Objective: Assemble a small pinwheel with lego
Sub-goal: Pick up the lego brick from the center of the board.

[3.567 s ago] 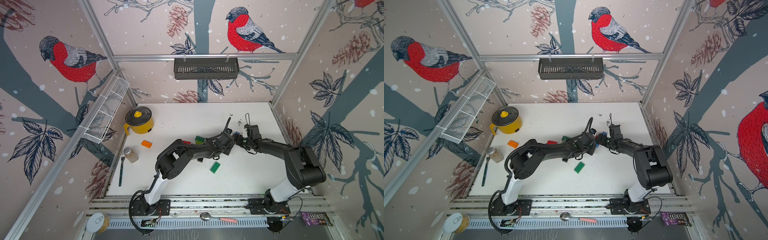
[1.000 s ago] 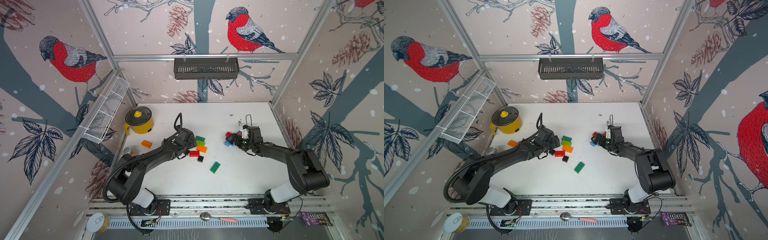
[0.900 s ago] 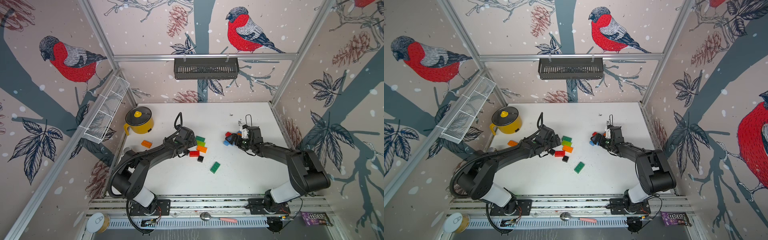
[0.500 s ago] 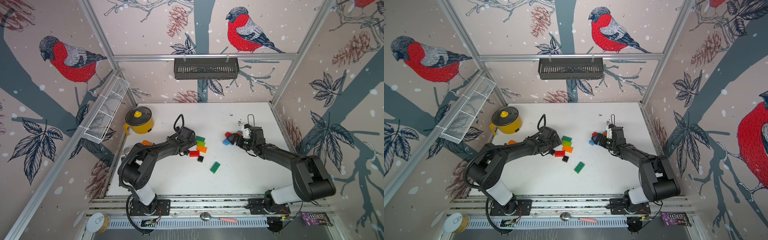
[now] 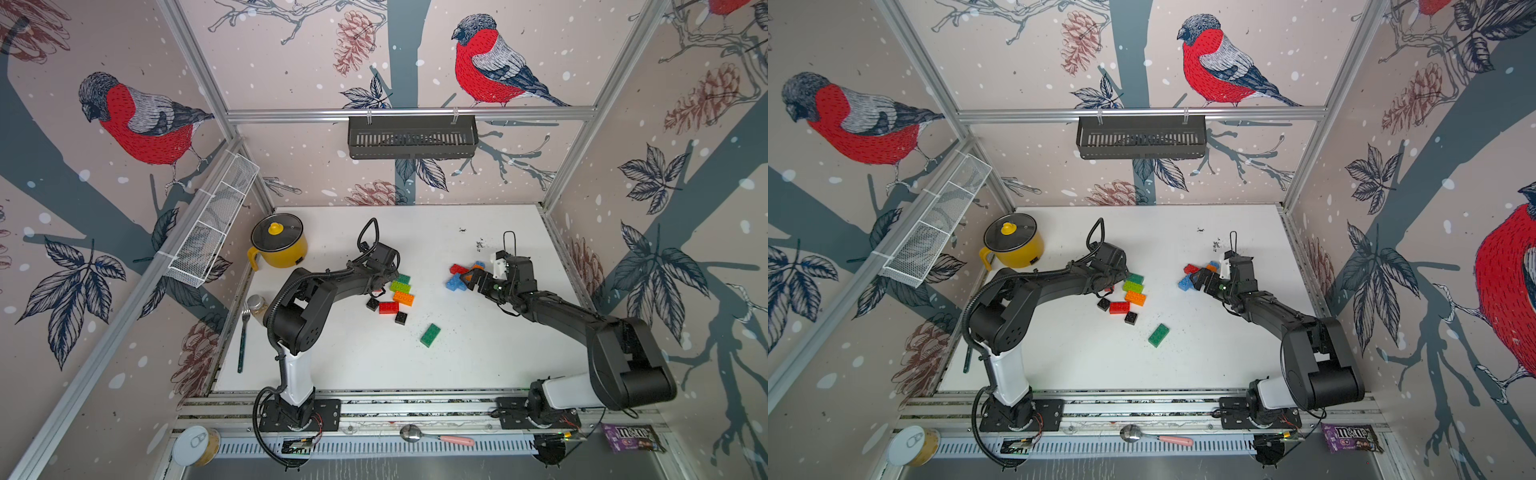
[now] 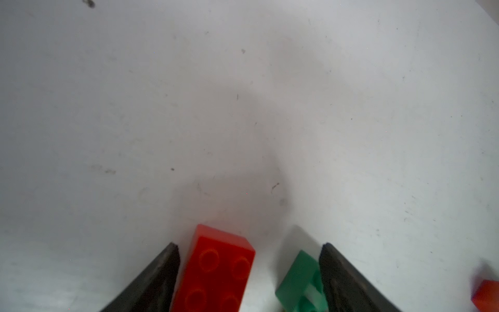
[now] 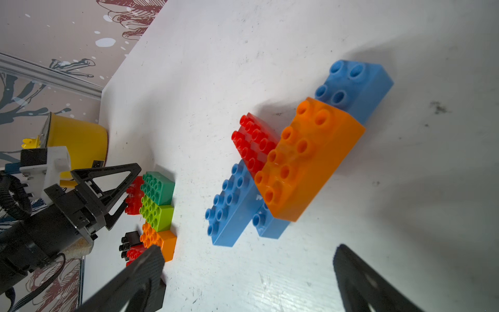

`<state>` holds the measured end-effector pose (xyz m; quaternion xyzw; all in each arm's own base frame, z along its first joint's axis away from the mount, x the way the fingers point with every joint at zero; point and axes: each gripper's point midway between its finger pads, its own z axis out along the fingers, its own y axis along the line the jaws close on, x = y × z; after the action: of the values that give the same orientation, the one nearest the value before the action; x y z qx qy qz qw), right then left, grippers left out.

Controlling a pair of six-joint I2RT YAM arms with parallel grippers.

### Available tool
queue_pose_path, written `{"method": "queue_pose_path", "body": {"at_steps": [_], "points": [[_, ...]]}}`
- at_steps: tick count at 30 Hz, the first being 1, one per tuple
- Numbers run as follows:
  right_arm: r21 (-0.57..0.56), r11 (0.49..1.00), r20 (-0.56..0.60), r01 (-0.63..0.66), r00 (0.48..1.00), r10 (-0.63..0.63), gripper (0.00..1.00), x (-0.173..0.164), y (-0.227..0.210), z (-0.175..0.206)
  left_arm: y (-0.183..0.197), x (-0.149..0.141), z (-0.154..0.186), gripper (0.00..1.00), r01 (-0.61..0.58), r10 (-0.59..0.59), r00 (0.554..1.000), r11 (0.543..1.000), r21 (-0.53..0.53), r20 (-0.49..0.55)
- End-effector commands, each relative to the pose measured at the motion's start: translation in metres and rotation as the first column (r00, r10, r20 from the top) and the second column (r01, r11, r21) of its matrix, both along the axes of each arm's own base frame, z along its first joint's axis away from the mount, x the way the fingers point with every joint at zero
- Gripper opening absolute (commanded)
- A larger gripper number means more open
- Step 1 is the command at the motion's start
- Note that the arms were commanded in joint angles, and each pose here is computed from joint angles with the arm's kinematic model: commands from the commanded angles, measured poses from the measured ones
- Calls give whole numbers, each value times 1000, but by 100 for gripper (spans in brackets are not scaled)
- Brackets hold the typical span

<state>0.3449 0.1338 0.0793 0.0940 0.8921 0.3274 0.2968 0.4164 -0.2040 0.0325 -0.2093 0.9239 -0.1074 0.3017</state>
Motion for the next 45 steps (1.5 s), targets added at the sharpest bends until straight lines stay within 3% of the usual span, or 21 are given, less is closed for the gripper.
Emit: {"method": "queue_pose_path", "body": {"at_steps": [1, 11, 21, 35, 45], "points": [[-1, 1000, 5, 0, 1000, 0, 99, 2, 0, -1, 16, -9, -8, 78, -13, 16, 999, 996, 84, -32], [10, 1000, 10, -9, 1000, 9, 99, 2, 2, 0, 21, -49, -7, 69, 137, -139, 990, 973, 185, -2], [4, 1000, 7, -15, 1000, 15, 99, 2, 2, -1, 12, -49, -13, 49, 220, -225, 974, 956, 193, 1], [0, 1000, -5, -12, 1000, 12, 99, 4, 1, -7, 20, -57, -18, 38, 225, -231, 973, 950, 215, 2], [-9, 999, 5, -43, 999, 43, 99, -1, 15, -2, 18, -51, 8, 17, 209, -225, 973, 956, 204, 58]]}}
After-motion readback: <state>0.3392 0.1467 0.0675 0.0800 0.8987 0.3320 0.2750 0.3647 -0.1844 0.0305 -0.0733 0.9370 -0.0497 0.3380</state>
